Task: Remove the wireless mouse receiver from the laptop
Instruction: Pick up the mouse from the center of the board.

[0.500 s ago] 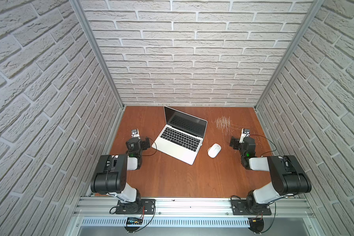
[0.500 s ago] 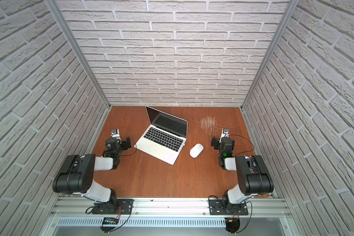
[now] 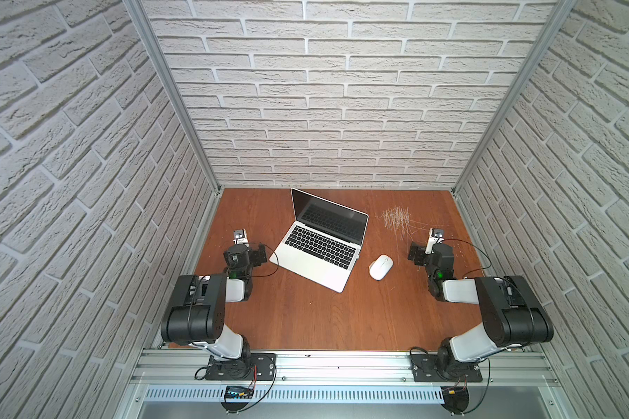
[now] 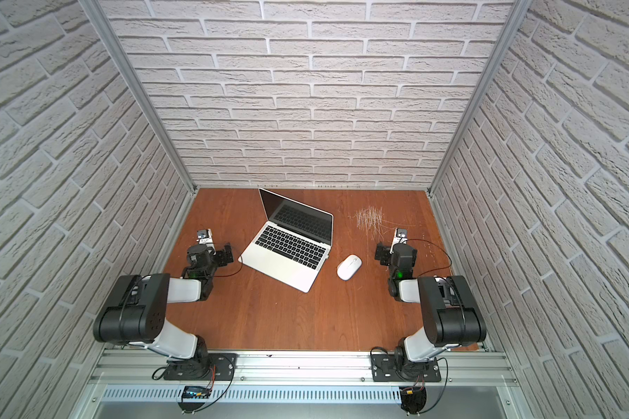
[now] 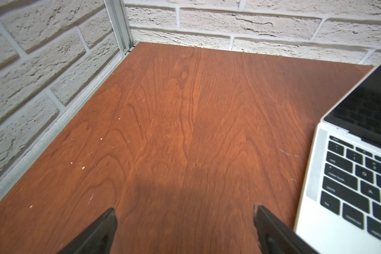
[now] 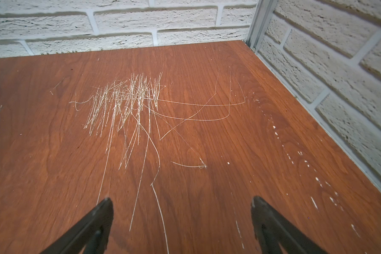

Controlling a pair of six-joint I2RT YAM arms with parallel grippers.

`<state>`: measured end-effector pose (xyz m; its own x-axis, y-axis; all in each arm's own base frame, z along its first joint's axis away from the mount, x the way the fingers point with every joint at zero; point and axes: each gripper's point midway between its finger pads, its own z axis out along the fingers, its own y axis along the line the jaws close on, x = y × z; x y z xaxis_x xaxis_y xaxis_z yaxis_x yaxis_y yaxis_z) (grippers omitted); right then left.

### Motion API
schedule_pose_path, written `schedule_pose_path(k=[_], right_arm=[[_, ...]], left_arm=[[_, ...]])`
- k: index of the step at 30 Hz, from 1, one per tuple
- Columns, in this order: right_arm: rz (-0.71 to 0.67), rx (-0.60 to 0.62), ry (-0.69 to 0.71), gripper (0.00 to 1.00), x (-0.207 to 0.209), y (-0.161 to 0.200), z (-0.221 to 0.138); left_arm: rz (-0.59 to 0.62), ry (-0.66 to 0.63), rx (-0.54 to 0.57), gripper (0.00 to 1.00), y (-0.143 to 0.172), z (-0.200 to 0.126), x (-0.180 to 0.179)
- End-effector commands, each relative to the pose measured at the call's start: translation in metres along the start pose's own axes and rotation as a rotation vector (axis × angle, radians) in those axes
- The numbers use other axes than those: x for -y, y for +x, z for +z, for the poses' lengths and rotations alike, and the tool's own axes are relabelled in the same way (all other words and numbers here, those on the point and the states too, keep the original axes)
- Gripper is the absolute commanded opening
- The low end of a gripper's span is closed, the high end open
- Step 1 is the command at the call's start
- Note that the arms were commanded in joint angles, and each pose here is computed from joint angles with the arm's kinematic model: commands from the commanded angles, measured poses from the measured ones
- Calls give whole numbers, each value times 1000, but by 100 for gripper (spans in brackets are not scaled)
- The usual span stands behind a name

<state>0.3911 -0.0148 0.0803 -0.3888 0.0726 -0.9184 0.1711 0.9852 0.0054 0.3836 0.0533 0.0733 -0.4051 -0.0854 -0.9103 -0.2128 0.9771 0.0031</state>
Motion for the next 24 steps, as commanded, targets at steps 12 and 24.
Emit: schedule_pose_path(k=[12,24], right_arm=[[7,53,-4,99,0,-14,-2],[156,-154,231,96,24,-49,-39]], left_arm=[[-32,-196,60,98,-69,-36,-14],[-679,-111,-331,98,0,-67,-17]])
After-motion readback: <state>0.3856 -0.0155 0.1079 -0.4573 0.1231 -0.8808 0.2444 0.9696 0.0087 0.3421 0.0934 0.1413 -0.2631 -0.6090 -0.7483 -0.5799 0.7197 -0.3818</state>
